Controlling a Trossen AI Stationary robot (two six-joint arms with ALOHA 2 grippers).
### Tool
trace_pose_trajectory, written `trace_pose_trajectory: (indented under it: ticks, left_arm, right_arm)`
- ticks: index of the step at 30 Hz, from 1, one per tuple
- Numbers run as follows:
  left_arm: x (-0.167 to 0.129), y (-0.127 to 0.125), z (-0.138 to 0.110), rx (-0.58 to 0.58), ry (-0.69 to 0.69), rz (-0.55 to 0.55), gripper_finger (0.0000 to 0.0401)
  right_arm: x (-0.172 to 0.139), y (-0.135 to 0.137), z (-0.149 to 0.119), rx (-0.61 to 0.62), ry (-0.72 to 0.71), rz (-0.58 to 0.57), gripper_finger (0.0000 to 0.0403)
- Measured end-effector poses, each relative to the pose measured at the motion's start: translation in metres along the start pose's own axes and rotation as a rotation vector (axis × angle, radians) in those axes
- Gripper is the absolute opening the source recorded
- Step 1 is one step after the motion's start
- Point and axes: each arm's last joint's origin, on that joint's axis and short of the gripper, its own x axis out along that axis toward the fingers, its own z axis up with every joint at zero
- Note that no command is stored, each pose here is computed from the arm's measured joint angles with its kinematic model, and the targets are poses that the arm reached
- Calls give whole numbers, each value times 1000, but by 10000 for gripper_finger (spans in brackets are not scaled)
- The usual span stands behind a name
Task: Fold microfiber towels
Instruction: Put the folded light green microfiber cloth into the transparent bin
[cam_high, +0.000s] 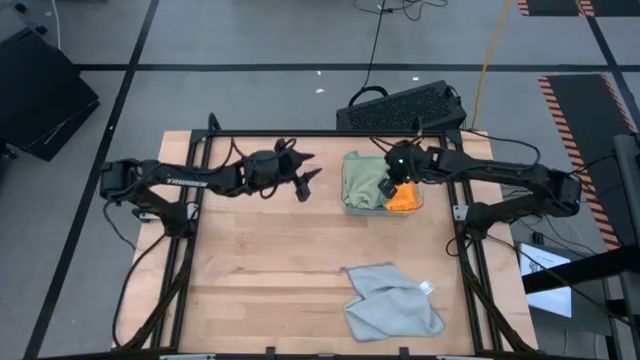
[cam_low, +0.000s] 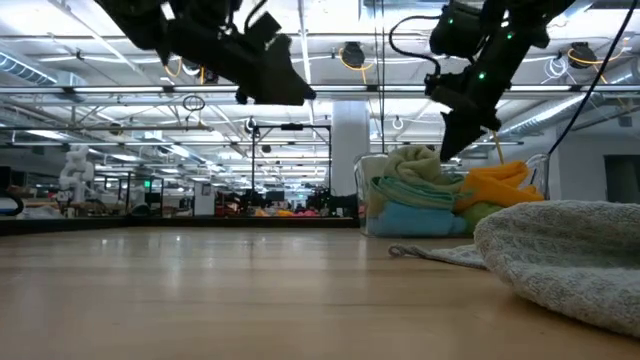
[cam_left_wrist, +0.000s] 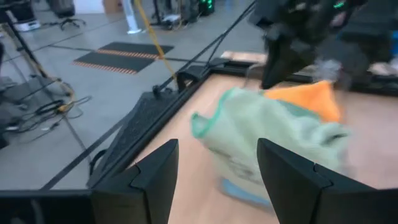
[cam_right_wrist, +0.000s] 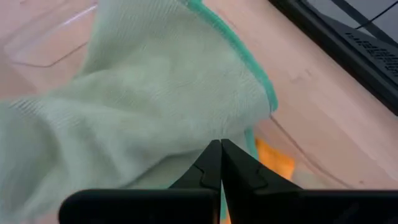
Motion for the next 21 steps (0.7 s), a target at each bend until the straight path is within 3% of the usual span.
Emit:
trace_pose_trajectory:
  ticks: [2,6,12,21]
  left_arm:
    - [9,12,-6,-2,5,10,218]
    - [37,26,-19,-17,30,-75,218]
    - [76,30,-31,8,83,-62,218]
    - [115,30,-32,63,148,-77,218]
  right_arm:
    - [8,-2,3,10,2,-8,0]
    - [29,0,9,11,-2,28,0]
    - [60,9,14,9,9,116,0]
    - [89,14,8,21,75,130,0]
